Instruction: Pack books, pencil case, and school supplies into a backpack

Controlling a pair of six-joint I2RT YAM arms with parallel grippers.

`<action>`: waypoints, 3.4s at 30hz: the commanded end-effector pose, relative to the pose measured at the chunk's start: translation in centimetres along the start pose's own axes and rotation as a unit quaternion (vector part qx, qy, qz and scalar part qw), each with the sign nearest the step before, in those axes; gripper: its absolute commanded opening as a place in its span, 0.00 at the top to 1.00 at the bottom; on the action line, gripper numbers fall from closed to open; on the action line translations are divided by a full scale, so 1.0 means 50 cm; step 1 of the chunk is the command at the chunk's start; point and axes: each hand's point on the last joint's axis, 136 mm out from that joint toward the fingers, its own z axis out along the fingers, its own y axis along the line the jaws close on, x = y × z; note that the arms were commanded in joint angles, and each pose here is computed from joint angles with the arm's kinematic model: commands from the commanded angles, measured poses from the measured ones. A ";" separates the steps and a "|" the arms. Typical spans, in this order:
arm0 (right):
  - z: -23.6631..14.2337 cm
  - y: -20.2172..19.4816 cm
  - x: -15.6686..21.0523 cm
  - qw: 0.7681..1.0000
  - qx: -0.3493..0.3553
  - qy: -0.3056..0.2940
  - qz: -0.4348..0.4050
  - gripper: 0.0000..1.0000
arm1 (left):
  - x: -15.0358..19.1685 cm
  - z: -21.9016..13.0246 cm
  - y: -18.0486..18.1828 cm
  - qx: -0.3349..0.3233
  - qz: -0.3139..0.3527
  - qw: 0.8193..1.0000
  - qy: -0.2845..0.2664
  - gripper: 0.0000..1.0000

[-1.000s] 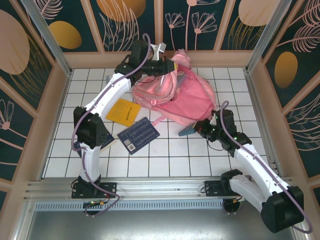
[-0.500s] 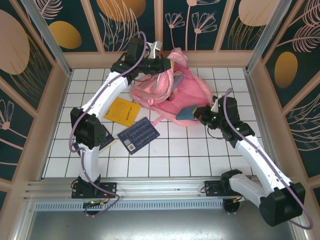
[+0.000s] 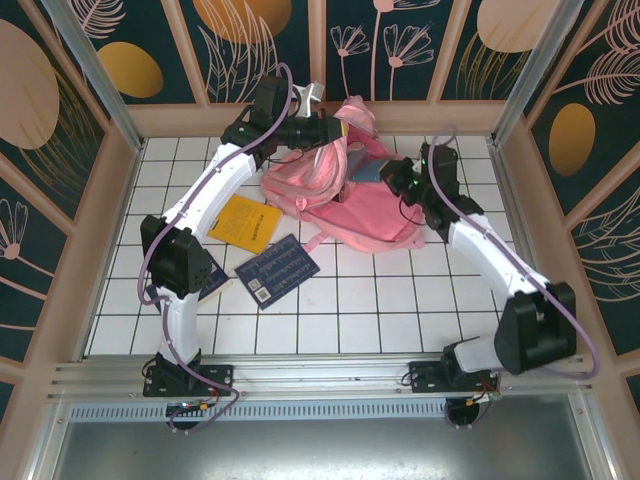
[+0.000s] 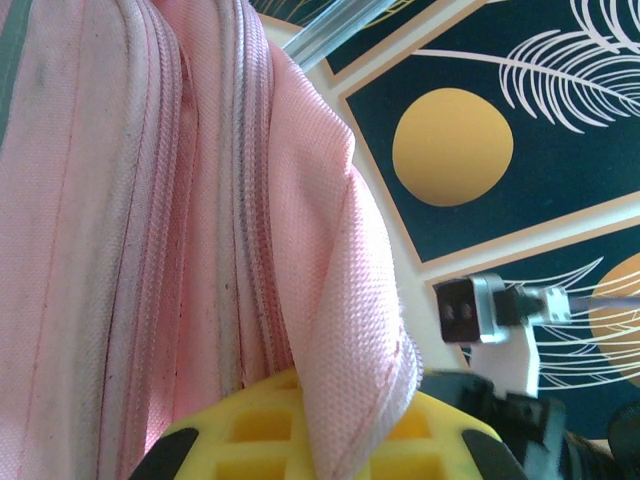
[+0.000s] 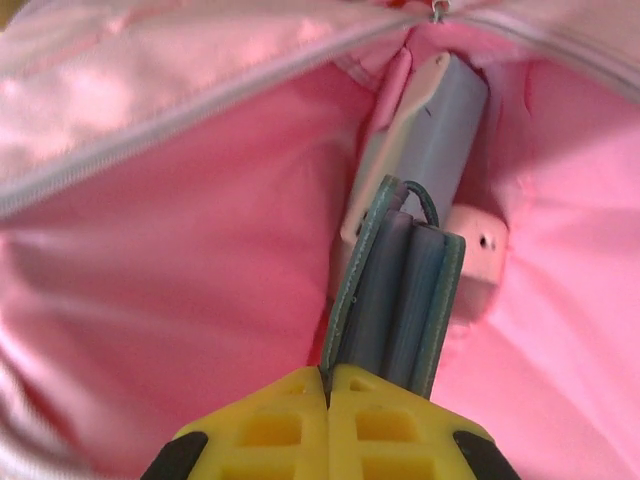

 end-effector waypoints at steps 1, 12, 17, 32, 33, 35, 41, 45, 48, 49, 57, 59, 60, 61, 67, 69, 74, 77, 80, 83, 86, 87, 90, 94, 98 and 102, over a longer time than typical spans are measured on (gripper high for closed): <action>0.039 0.069 -0.066 0.998 -0.035 -0.060 0.006 1.00 | -0.073 -0.090 -0.146 0.074 0.070 0.992 -0.069 1.00; 0.315 0.011 -0.048 0.996 0.028 -0.082 0.024 1.00 | -0.071 -0.076 -0.134 0.076 0.062 0.993 -0.065 1.00; 0.426 -0.015 -0.025 0.997 0.032 -0.065 0.027 1.00 | -0.066 -0.067 -0.121 0.072 0.059 0.994 -0.060 1.00; 0.345 0.057 -0.067 0.994 0.018 -0.058 -0.088 0.42 | -0.068 -0.055 -0.101 0.057 0.056 0.995 -0.060 1.00; 0.318 0.054 -0.074 0.993 0.026 -0.070 -0.092 0.41 | -0.068 -0.051 -0.097 0.056 0.055 0.995 -0.060 1.00; 0.268 0.045 -0.083 0.990 0.038 -0.093 -0.097 0.37 | -0.067 -0.045 -0.091 0.056 0.053 0.995 -0.058 1.00; 0.129 -0.010 -0.089 0.982 0.078 -0.142 -0.097 0.26 | -0.070 -0.017 -0.071 0.058 0.043 0.996 -0.054 1.00; 0.055 -0.059 -0.075 0.979 0.098 -0.155 -0.091 0.25 | -0.055 0.018 -0.073 0.056 0.049 0.996 -0.045 1.00; 0.003 -0.103 -0.062 0.977 0.116 -0.166 -0.069 0.26 | -0.027 0.061 -0.079 0.055 0.055 0.997 -0.029 1.00; -0.014 -0.122 -0.055 0.976 0.125 -0.169 -0.059 0.27 | -0.015 0.078 -0.084 0.059 0.057 0.996 -0.021 1.00; -0.080 -0.275 0.059 0.976 0.177 -0.123 0.007 0.33 | 0.086 0.190 -0.128 0.090 0.073 0.993 0.030 1.00; -0.087 -0.303 0.091 0.978 0.176 -0.106 0.019 0.34 | 0.112 0.209 -0.147 0.103 0.078 0.991 0.042 1.00; -0.089 -0.312 0.106 0.980 0.173 -0.099 0.025 0.34 | 0.125 0.217 -0.157 0.111 0.080 0.989 0.047 1.00; -0.091 -0.312 0.116 0.981 0.165 -0.094 0.027 0.34 | 0.139 0.224 -0.169 0.118 0.083 0.988 0.053 1.00; -0.138 -0.262 0.143 0.984 0.131 -0.122 -0.010 0.37 | 0.229 0.253 -0.222 0.147 0.101 0.979 0.098 1.00; -0.170 -0.236 0.138 0.982 0.122 -0.142 -0.030 0.37 | 0.237 0.246 -0.220 0.131 0.105 0.980 0.103 0.91; -0.246 -0.181 0.116 0.974 0.123 -0.174 -0.071 0.36 | 0.194 0.174 -0.170 0.010 0.138 0.988 0.070 0.52; -0.284 -0.128 0.111 0.969 0.118 -0.185 -0.111 0.33 | 0.162 0.086 -0.147 -0.060 0.156 0.985 0.034 0.45; -0.290 -0.098 0.124 0.966 0.120 -0.169 -0.152 0.31 | 0.144 -0.015 -0.126 -0.088 0.150 0.985 -0.009 0.32; -0.254 -0.045 0.182 0.969 0.064 -0.093 -0.220 0.34 | 0.130 -0.117 -0.113 -0.094 0.130 0.986 -0.044 0.31; -0.196 -0.010 0.271 0.969 0.029 0.029 -0.245 0.34 | 0.141 -0.198 -0.023 -0.153 0.102 0.981 -0.067 0.31; -0.177 -0.004 0.304 0.967 0.020 0.072 -0.243 0.34 | 0.149 -0.219 0.023 -0.179 0.084 0.978 -0.071 0.31; -0.132 0.021 0.409 0.956 -0.037 0.196 -0.215 0.34 | 0.197 -0.266 0.166 -0.214 0.005 0.974 -0.070 0.30; -0.073 0.010 0.490 0.944 -0.033 0.281 -0.168 0.34 | 0.250 -0.286 0.302 -0.271 -0.048 0.959 -0.072 0.29; -0.027 -0.029 0.546 0.936 0.002 0.333 -0.114 0.32 | 0.298 -0.289 0.416 -0.314 -0.095 0.942 -0.065 0.27; 0.002 -0.062 0.589 0.931 0.027 0.360 -0.060 0.31 | 0.340 -0.290 0.505 -0.331 -0.140 0.930 -0.069 0.23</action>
